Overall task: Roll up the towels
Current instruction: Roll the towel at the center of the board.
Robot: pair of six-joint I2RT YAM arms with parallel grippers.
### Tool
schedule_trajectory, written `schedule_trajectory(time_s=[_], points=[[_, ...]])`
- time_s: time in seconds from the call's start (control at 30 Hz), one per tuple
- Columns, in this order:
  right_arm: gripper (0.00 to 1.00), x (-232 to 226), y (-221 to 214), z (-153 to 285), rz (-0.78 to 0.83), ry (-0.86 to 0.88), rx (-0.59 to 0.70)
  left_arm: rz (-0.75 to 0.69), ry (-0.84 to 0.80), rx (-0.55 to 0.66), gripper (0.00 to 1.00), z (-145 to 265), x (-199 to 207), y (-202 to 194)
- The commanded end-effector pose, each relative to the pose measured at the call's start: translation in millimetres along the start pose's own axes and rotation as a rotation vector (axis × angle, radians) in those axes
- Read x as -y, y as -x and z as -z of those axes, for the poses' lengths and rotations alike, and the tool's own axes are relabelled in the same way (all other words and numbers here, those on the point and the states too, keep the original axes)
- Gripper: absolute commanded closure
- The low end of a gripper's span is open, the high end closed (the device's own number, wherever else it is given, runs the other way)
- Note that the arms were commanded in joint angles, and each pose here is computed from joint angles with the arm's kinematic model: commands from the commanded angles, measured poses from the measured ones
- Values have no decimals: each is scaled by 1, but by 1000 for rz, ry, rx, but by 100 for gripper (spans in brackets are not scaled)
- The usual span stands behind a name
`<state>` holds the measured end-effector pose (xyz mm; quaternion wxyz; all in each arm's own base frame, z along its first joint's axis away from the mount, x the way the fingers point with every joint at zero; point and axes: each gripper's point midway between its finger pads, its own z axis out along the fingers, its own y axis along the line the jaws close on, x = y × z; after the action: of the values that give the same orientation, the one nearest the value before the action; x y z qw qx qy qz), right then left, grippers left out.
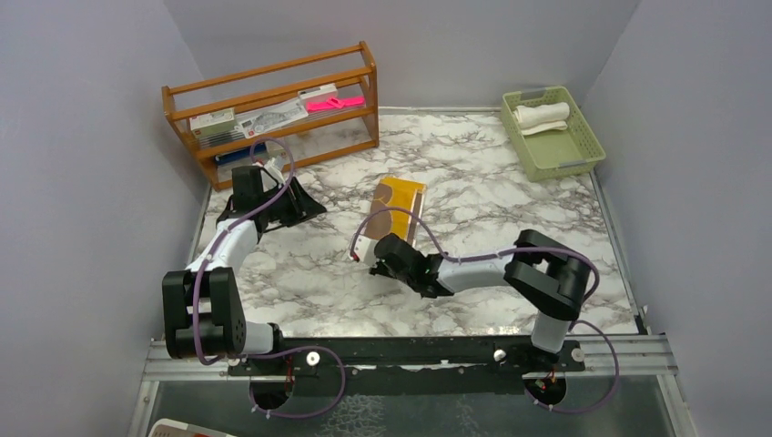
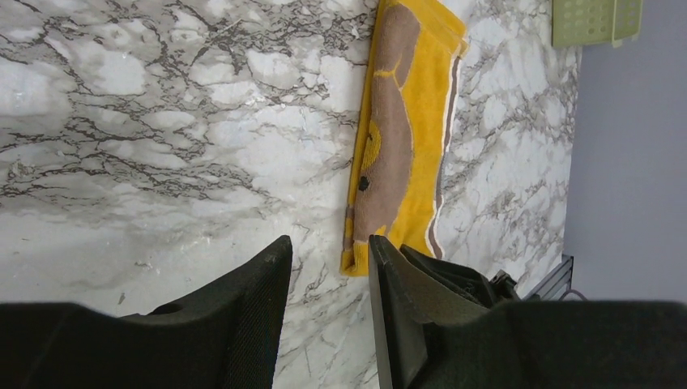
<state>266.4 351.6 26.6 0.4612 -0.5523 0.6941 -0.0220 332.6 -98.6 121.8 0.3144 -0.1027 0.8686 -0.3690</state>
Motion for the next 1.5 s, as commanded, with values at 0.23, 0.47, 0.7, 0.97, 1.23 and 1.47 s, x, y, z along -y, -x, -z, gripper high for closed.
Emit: schedule_trajectory(time_s=[0.23, 0.47, 0.7, 0.97, 1.23, 1.47], points=[[99, -18, 18, 63, -594, 805, -12, -6, -84, -71, 58, 7, 15, -34], [99, -23, 30, 63, -898, 1139, -58, -70, -187, -122, 57, -9, 59, -58], [99, -1, 30, 42, -1103, 1188, -127, -67, -260, -182, 58, -32, 88, -81], [99, 3, 14, 12, -1339, 1245, -318, -49, -277, -203, 72, -43, 92, -84], [99, -31, -31, -9, -1437, 1210, -517, -5, -285, -247, 91, -57, 83, -101], [99, -36, -40, -13, -1445, 1180, -551, 44, -271, -294, 100, -75, 70, -123]])
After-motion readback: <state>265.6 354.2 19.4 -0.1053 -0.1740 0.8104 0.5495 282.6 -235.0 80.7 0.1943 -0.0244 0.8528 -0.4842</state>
